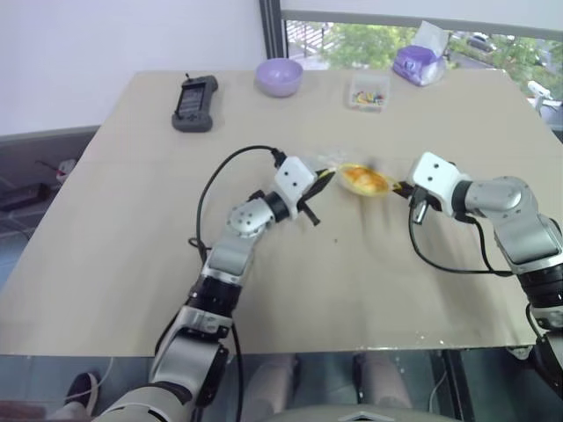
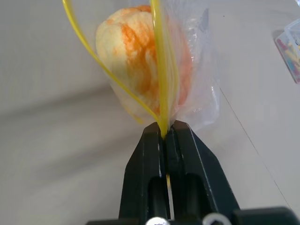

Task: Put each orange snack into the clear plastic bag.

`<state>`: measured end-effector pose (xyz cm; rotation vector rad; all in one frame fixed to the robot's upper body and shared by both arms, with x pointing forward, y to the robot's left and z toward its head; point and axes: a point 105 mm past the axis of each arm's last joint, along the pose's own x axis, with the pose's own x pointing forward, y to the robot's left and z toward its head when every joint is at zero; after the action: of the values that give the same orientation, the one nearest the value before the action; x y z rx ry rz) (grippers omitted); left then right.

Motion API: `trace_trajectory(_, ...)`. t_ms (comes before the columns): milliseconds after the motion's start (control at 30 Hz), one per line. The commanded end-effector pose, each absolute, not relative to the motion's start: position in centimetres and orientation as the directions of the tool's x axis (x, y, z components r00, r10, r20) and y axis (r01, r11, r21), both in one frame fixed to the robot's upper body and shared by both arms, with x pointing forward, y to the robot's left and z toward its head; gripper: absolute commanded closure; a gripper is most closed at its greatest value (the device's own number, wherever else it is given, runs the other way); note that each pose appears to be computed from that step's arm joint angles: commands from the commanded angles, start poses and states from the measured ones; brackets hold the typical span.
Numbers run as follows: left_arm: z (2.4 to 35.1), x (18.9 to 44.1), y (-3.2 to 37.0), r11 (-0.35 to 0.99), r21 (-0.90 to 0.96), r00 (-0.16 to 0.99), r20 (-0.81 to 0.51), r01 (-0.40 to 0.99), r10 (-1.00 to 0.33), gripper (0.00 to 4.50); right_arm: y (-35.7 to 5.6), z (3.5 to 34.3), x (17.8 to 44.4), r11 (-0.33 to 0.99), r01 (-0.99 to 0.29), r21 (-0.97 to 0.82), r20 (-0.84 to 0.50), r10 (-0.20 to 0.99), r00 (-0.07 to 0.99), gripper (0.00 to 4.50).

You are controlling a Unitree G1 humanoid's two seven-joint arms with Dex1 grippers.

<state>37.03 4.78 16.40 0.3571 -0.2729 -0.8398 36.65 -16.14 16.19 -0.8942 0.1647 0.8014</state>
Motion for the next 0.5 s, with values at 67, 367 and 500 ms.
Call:
trace_trajectory(67,18.1,36.7,4.6,0.61,0.458,0.622,0.147,0.646,-0.769,4.5,-17.3,19.2,37.1,0.381,-0.596,-0.707,-0.371,0.517,0.771,4.44)
trace_trajectory(367,25.6,39.9,8.0,0.719,0.515,0.683,0.307,0.466,-0.663,4.5,-20.3,28.3,38.5,0.431,-0.328,-0.841,-0.143,0.408,0.902,4.44)
trace_trajectory(500,25.7,39.9,7.3,0.707,0.514,0.668,0.304,0.485,-0.679,4.5,-20.1,28.6,38.4,0.437,-0.335,-0.835,-0.141,0.419,0.897,4.44)
